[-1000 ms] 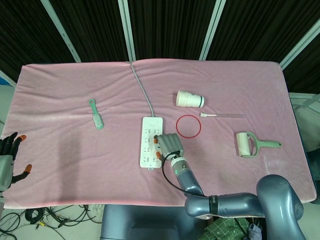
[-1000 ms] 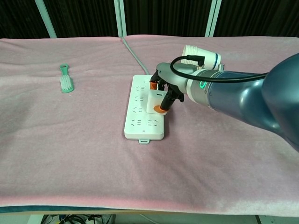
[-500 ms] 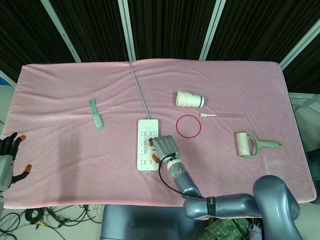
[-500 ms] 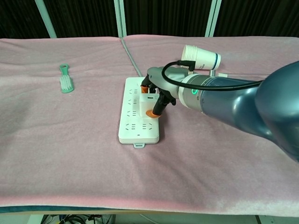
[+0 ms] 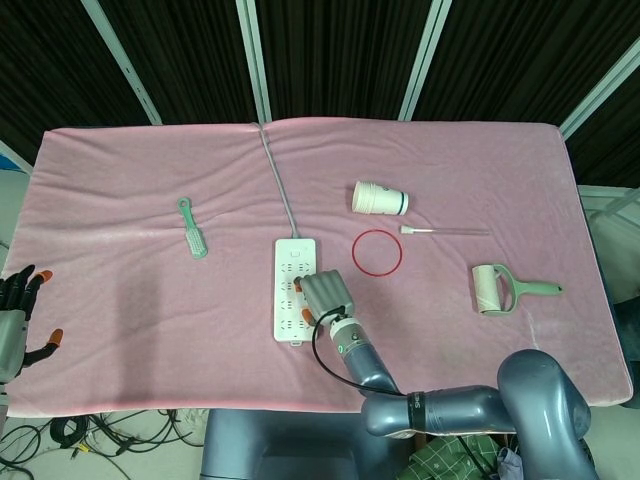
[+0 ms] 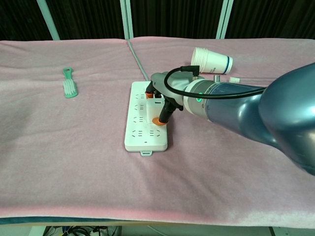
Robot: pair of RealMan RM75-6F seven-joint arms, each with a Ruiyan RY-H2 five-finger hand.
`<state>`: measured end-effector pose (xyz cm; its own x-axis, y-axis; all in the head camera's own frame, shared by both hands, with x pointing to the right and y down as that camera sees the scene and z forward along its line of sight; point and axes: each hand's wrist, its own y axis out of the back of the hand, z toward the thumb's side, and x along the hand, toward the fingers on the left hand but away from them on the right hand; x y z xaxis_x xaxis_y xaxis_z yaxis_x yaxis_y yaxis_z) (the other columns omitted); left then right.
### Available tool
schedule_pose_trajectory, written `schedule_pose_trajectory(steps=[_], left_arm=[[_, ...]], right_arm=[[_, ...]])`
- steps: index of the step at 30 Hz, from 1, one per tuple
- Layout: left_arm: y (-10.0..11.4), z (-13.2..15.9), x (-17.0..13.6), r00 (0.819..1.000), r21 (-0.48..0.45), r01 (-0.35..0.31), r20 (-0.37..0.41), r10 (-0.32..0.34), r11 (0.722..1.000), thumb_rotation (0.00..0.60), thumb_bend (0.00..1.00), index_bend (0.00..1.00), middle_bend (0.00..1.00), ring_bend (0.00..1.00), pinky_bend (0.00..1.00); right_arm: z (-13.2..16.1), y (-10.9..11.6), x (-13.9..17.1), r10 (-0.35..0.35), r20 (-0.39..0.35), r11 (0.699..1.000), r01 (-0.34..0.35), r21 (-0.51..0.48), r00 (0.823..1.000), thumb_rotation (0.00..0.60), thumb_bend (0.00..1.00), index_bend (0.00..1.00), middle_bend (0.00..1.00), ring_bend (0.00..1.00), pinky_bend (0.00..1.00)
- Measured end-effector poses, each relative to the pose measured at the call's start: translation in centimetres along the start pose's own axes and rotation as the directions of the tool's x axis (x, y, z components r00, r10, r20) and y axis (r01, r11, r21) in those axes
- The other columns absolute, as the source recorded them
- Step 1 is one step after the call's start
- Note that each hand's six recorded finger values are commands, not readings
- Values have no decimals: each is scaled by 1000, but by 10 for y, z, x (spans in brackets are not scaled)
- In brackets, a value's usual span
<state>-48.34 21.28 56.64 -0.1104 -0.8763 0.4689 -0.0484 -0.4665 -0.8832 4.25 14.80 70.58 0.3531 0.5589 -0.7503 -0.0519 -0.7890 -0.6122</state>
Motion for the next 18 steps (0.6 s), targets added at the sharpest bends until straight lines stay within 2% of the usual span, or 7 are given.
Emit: schedule_pose_trajectory(steps=[18], left_arm=[[0, -1, 0, 1000, 1, 0, -4, 0, 1000, 600, 311, 92, 2, 0, 0]], right_arm=[[5, -10, 1, 15, -25, 997, -13, 73, 1000, 600, 534, 1000, 904, 857, 579]])
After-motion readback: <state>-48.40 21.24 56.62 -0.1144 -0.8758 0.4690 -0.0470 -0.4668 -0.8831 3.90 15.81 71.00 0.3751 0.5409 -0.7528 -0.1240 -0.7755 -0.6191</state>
